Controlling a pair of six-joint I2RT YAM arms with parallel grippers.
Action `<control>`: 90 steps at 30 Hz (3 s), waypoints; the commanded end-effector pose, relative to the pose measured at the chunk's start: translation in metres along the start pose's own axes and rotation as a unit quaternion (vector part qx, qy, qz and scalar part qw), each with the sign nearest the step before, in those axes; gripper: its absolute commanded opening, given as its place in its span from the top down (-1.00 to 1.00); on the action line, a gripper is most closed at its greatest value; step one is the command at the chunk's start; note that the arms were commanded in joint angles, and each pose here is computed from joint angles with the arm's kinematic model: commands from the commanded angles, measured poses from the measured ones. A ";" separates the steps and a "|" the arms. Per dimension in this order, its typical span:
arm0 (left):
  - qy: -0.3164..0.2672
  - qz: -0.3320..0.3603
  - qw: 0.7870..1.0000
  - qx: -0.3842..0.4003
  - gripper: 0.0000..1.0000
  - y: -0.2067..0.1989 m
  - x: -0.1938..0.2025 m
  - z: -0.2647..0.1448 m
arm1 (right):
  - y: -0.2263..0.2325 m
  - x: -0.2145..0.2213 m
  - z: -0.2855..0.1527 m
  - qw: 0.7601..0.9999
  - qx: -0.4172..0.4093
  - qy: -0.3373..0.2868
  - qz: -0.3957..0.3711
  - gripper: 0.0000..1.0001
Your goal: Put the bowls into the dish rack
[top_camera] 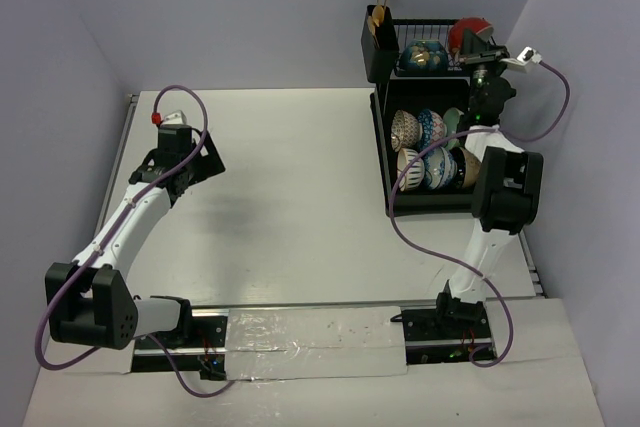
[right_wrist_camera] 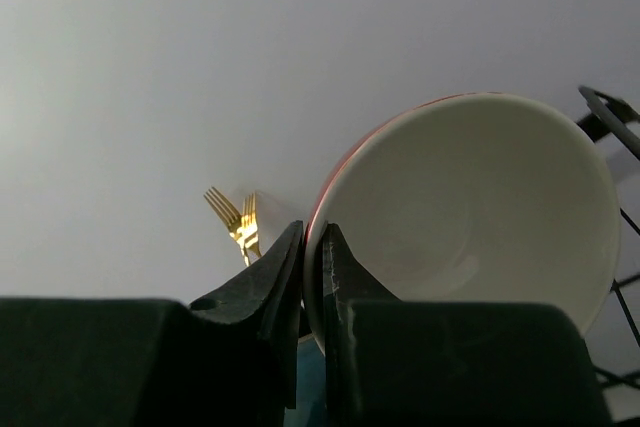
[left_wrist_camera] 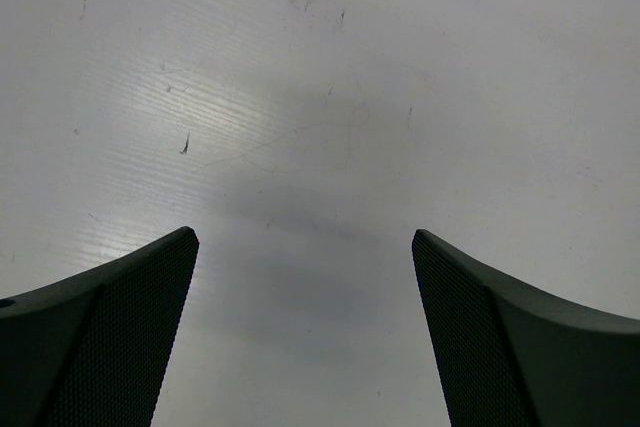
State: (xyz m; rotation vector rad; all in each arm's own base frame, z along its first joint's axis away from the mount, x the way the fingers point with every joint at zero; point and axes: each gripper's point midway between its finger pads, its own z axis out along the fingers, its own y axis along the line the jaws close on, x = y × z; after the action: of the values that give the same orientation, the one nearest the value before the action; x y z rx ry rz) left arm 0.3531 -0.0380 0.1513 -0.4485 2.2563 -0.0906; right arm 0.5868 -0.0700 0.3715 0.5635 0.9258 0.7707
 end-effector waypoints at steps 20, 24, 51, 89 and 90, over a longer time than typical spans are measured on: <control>-0.021 -0.002 0.999 0.029 -0.86 -0.010 -0.013 -0.009 | 0.019 -0.001 -0.071 0.998 -0.019 -0.053 0.029 0.48; -0.022 -0.003 0.999 0.030 -0.87 -0.010 -0.014 -0.010 | 0.019 0.000 -0.082 0.998 -0.020 -0.053 0.035 0.24; -0.057 -0.013 0.997 0.052 -0.88 -0.016 -0.030 -0.032 | 0.084 -0.039 -0.182 0.986 0.048 0.039 -0.153 -0.46; -0.350 -0.026 0.932 0.089 -0.99 0.018 -0.145 -0.287 | 0.263 -0.206 -0.356 0.945 0.023 -0.017 -0.326 -1.00; -0.353 -0.026 0.931 0.089 -0.98 0.019 -0.144 -0.288 | 0.259 -0.201 -0.356 0.945 0.023 -0.008 -0.327 -1.00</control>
State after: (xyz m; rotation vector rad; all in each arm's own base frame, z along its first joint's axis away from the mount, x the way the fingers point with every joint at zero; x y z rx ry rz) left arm 0.2261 0.0012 0.4465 -0.3782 1.5102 -0.1773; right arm 0.1080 -0.0304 0.4945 0.2715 0.9862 0.1902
